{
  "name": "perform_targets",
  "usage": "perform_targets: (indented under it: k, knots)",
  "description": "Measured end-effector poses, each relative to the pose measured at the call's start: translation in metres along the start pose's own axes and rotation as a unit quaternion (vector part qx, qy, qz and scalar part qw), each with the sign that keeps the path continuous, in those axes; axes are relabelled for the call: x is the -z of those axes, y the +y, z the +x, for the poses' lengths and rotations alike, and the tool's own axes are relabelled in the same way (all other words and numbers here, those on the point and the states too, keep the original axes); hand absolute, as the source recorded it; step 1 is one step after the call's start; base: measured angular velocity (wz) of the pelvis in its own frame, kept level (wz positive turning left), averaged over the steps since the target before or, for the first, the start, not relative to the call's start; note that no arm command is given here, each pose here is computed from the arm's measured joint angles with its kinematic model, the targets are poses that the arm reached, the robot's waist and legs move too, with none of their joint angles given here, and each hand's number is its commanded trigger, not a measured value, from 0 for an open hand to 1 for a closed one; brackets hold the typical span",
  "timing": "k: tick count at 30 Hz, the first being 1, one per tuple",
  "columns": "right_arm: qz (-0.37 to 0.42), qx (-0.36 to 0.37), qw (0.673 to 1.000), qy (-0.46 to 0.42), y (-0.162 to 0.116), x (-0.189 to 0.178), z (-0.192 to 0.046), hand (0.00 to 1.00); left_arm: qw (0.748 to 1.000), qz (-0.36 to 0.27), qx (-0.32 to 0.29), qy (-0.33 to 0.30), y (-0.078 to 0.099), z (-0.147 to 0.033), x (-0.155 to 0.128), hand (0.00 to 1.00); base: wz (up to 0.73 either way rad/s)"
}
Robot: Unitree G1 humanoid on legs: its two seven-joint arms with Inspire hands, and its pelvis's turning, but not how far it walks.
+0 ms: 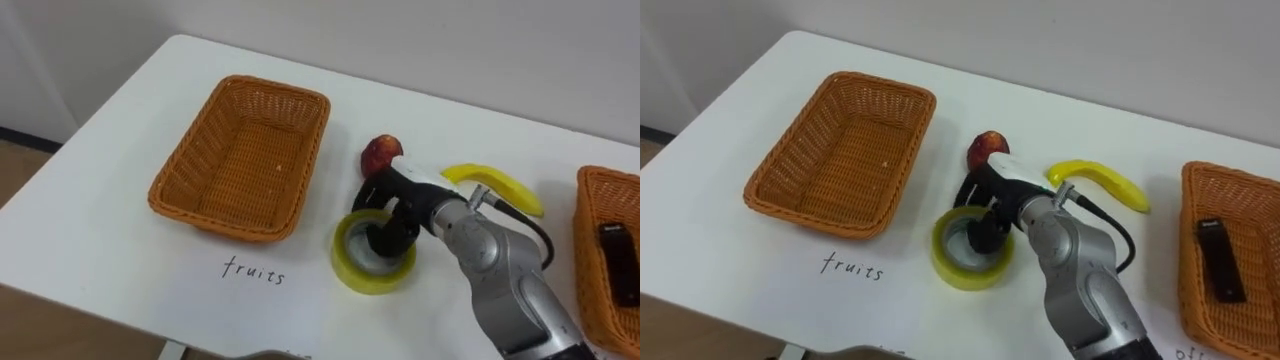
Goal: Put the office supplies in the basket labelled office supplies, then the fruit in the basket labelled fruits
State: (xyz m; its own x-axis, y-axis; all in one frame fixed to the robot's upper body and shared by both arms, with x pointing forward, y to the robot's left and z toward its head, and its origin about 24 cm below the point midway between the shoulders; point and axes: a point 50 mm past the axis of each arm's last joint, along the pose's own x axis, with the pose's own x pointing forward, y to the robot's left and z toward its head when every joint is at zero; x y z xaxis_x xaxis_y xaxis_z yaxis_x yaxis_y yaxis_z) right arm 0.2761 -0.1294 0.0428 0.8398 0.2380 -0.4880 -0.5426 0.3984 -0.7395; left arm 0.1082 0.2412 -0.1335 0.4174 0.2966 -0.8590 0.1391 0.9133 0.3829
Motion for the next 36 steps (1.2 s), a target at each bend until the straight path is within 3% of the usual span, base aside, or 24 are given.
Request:
perform_targets:
  k: [17,24,27,32,36]
  knots:
    - [0.059,-0.024,0.998,-0.018,0.005,0.008,-0.005,1.0,1.0,0.007,-0.017,-0.015,0.003,0.001,-0.008,0.0,0.0]
    - [0.126,-0.025,0.99,-0.056,0.007,0.014,-0.02,1.0,0.999,0.003,-0.04,-0.008,0.011,-0.001,0.009,0.0,0.0]
    - [0.148,0.004,0.986,-0.081,-0.004,0.015,-0.03,1.0,0.999,-0.01,-0.05,-0.001,0.017,-0.004,0.019,0.0,0.0]
    - [0.174,0.115,0.971,-0.114,-0.045,0.031,-0.062,1.0,0.997,-0.033,-0.069,0.016,0.026,-0.01,0.045,0.0,-0.01]
    - [0.182,0.202,0.956,-0.111,-0.07,0.045,-0.077,1.0,0.996,-0.045,-0.076,0.02,0.029,-0.011,0.05,0.0,-0.08]
